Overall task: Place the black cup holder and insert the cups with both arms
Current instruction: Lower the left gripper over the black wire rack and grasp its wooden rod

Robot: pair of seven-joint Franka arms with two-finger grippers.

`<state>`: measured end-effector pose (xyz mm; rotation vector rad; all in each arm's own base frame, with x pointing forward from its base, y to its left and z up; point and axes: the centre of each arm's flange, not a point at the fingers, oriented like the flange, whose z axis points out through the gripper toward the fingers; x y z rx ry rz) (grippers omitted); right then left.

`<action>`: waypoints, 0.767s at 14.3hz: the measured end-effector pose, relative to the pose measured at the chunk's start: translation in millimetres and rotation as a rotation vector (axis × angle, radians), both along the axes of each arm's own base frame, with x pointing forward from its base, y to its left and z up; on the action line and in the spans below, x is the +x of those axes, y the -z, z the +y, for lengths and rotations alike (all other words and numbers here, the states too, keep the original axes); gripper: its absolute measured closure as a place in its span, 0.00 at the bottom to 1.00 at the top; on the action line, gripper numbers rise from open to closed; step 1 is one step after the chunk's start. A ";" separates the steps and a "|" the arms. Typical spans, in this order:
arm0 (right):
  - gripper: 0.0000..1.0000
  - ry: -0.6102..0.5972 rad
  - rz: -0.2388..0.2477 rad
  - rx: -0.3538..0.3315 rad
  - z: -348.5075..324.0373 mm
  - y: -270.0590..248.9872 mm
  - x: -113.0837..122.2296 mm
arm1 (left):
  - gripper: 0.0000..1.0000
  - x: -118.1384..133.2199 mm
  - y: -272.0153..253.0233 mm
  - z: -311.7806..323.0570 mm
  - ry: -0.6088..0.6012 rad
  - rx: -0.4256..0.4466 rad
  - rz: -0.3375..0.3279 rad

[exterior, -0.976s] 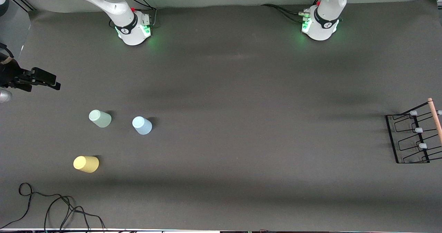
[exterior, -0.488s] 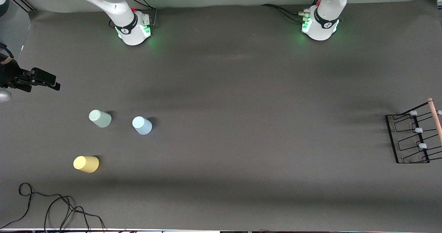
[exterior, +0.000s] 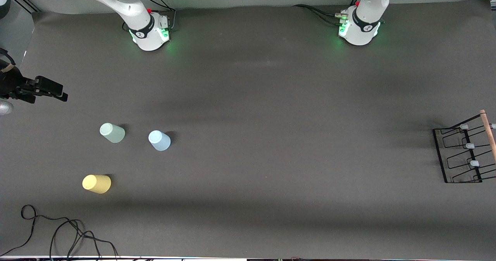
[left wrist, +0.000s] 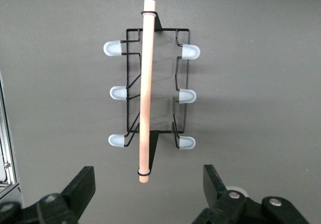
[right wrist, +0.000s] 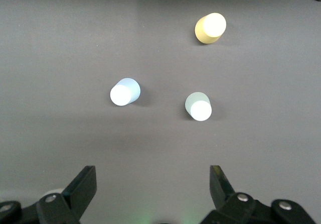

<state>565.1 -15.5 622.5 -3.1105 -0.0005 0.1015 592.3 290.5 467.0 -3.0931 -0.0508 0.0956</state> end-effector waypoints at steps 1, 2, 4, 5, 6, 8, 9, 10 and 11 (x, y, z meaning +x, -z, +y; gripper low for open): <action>0.00 0.000 0.000 0.000 0.2 0.0 0.0 | 0.04 -0.4 3.2 3.5 0.001 -0.001 0.002; 0.00 0.000 0.000 0.000 0.2 0.1 0.0 | 0.04 -1.0 6.9 7.1 0.001 -0.002 0.005; 0.00 0.000 0.000 0.000 0.2 0.1 0.1 | 0.06 -1.2 17.8 15.5 -0.003 -0.003 0.010; 0.00 0.000 0.000 0.000 0.2 0.2 0.1 | 0.06 -0.5 24.7 19.8 -0.002 -0.003 0.010; 0.00 0.000 0.000 0.000 0.2 0.2 0.1 | 0.06 0.3 30.6 22.6 -0.001 -0.004 0.012; 0.00 -0.001 0.000 0.000 0.3 0.2 0.1 | 0.07 2.9 41.3 24.6 0.001 -0.006 0.016; 0.00 -0.001 0.000 0.000 0.3 0.3 0.1 | 0.07 5.4 45.8 25.1 0.003 -0.003 0.011; 0.00 -0.001 0.000 0.000 0.4 0.3 0.1 | 0.11 8.2 52.0 25.4 0.007 -0.001 0.006; 0.00 -0.001 0.001 0.000 0.4 0.3 0.1 | 0.12 11.5 59.2 25.8 0.012 0.001 0.001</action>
